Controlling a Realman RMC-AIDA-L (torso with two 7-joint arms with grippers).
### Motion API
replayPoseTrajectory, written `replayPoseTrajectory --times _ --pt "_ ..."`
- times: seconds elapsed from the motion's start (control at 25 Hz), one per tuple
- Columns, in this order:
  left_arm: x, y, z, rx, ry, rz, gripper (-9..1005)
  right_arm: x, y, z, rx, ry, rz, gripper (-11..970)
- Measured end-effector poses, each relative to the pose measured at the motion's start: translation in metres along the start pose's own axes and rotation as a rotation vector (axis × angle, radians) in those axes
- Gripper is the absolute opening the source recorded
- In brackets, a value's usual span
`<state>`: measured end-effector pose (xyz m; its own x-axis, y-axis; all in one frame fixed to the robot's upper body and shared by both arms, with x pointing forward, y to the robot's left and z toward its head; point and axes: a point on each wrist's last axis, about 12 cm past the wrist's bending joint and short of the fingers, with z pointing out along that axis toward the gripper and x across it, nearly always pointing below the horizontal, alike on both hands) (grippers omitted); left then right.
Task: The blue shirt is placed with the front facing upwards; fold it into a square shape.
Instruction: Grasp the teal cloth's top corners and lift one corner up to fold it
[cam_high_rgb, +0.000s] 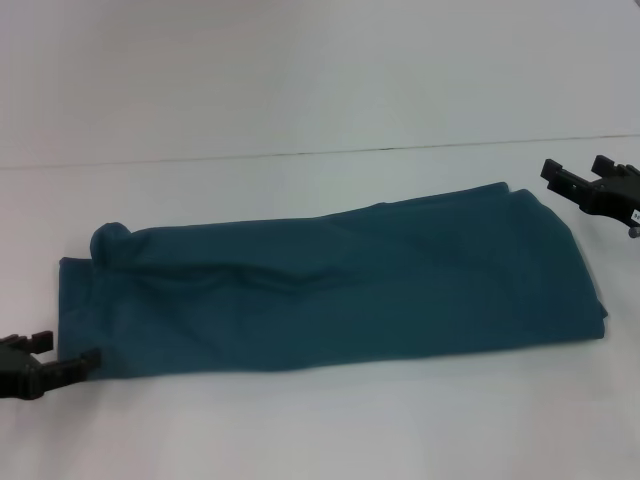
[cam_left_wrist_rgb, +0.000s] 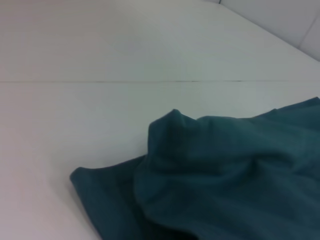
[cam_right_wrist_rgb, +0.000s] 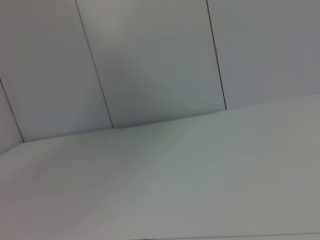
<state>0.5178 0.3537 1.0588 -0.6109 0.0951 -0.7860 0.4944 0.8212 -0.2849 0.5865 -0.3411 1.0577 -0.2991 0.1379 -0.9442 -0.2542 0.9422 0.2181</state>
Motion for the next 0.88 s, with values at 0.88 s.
replayPoseTrajectory --times 0.88 --pt "0.0074 -0.0077 0.0088 0.061 0.019 -0.026 848 0.0032 0.0008 -0.0008 0.0 0.002 0.025 883"
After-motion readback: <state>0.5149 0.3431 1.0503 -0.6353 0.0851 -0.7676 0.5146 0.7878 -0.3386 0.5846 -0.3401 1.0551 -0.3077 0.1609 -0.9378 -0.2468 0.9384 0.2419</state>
